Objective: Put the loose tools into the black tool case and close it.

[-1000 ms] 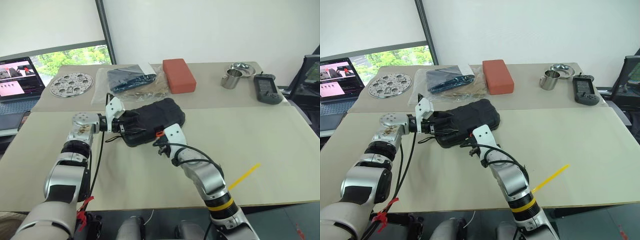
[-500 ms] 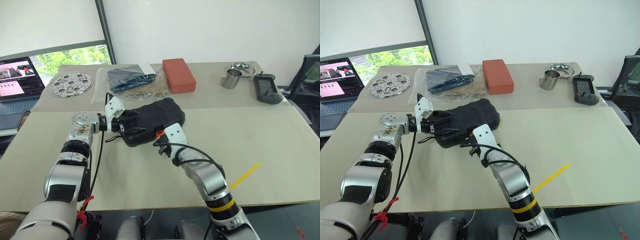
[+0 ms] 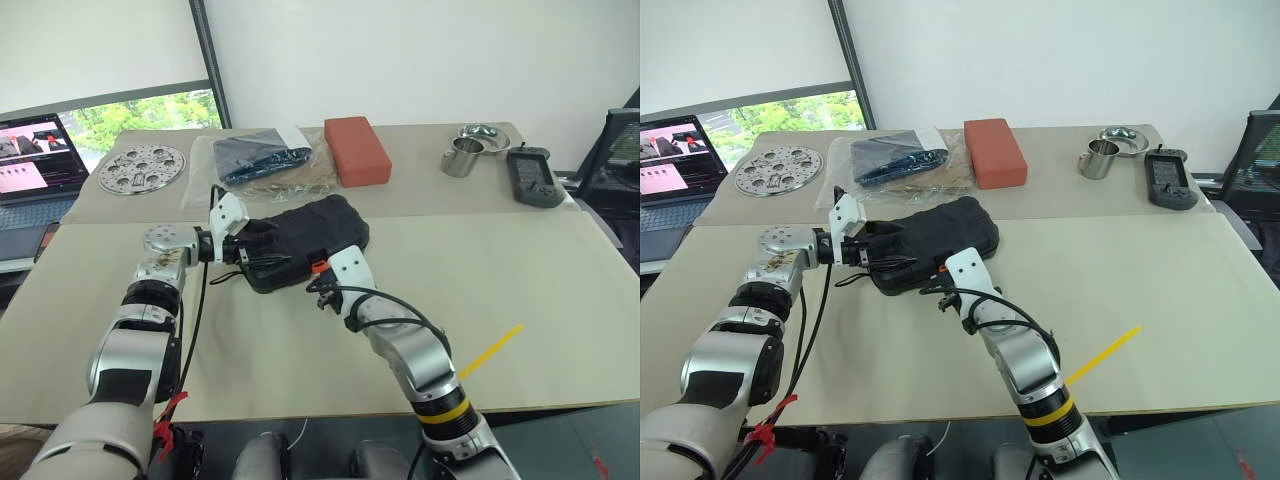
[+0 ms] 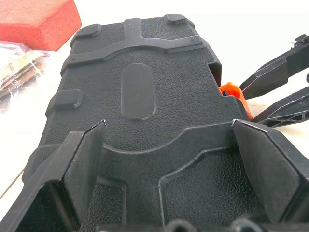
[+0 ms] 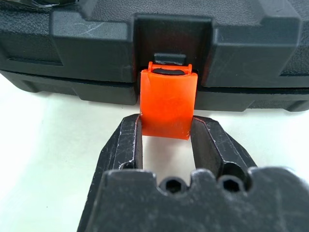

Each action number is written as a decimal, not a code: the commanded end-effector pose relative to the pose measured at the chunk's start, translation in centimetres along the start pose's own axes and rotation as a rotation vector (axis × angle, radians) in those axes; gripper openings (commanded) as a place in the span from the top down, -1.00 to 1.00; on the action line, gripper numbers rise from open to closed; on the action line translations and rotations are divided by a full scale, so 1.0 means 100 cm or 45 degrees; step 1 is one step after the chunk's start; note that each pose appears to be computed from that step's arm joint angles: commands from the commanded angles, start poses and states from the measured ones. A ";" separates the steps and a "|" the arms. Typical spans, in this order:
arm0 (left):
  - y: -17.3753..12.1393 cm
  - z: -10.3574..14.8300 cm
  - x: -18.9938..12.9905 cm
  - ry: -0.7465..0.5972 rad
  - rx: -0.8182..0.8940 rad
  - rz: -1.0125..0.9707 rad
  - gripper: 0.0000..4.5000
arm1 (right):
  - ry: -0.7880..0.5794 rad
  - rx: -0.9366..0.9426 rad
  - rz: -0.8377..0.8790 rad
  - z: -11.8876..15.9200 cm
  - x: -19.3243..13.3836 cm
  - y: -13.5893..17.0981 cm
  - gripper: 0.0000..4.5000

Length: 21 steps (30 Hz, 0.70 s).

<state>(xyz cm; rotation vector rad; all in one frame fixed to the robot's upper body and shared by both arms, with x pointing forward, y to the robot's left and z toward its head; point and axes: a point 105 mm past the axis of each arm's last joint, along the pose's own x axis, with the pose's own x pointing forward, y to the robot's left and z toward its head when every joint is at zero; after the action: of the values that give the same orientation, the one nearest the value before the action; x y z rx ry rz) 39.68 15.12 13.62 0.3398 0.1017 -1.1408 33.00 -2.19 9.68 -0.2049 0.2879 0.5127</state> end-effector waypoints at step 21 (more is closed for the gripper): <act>0.001 0.001 0.000 0.019 0.032 0.007 -1.00 | -0.224 -0.006 0.015 0.047 -0.006 -0.001 0.48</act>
<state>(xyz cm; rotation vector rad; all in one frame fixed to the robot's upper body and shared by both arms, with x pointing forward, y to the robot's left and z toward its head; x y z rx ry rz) 39.71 15.13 13.63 0.3409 0.1006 -1.1384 33.20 -2.01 10.73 -0.1841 0.2586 0.5255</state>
